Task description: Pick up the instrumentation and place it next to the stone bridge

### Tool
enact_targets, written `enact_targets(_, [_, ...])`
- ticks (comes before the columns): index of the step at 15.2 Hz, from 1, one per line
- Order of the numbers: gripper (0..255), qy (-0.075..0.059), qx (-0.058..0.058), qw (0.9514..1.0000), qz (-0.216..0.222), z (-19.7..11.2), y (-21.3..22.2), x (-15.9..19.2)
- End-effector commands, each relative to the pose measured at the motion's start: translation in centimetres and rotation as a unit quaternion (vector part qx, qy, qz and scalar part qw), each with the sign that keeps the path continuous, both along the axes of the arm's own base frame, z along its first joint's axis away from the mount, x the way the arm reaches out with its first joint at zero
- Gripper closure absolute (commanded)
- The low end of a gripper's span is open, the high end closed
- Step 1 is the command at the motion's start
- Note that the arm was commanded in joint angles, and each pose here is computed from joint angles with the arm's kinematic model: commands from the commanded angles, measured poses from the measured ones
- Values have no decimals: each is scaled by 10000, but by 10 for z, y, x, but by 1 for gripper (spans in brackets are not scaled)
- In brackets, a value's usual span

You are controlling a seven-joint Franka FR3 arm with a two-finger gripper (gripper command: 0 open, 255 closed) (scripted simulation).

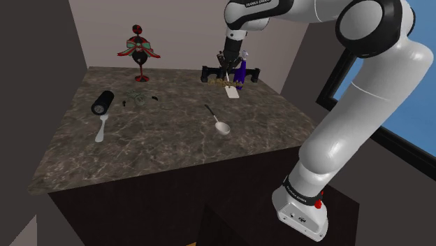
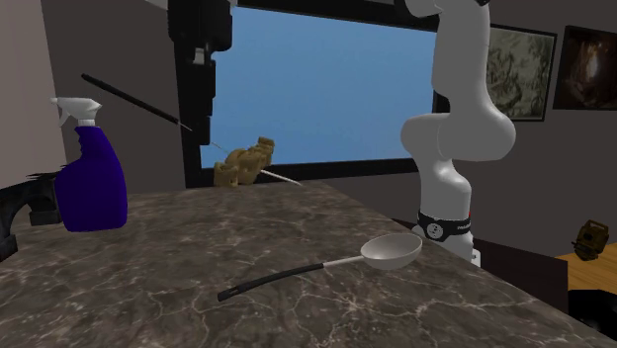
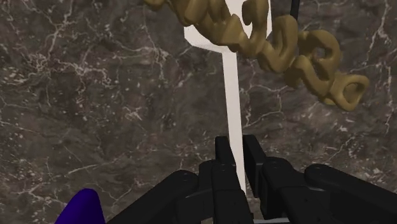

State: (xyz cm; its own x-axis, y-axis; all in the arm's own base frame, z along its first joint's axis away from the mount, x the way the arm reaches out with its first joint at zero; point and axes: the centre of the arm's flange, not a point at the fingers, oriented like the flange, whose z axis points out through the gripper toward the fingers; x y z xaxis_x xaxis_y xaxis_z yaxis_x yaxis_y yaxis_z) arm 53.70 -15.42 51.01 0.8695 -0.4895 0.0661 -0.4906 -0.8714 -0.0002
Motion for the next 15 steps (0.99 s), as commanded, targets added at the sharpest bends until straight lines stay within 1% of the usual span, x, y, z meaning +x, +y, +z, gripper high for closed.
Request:
enact_targets(1, [255, -2, 0, 10000, 7, -1, -22, -16])
enact_targets(15, [255, -2, 0, 10000, 7, -1, -178, -116])
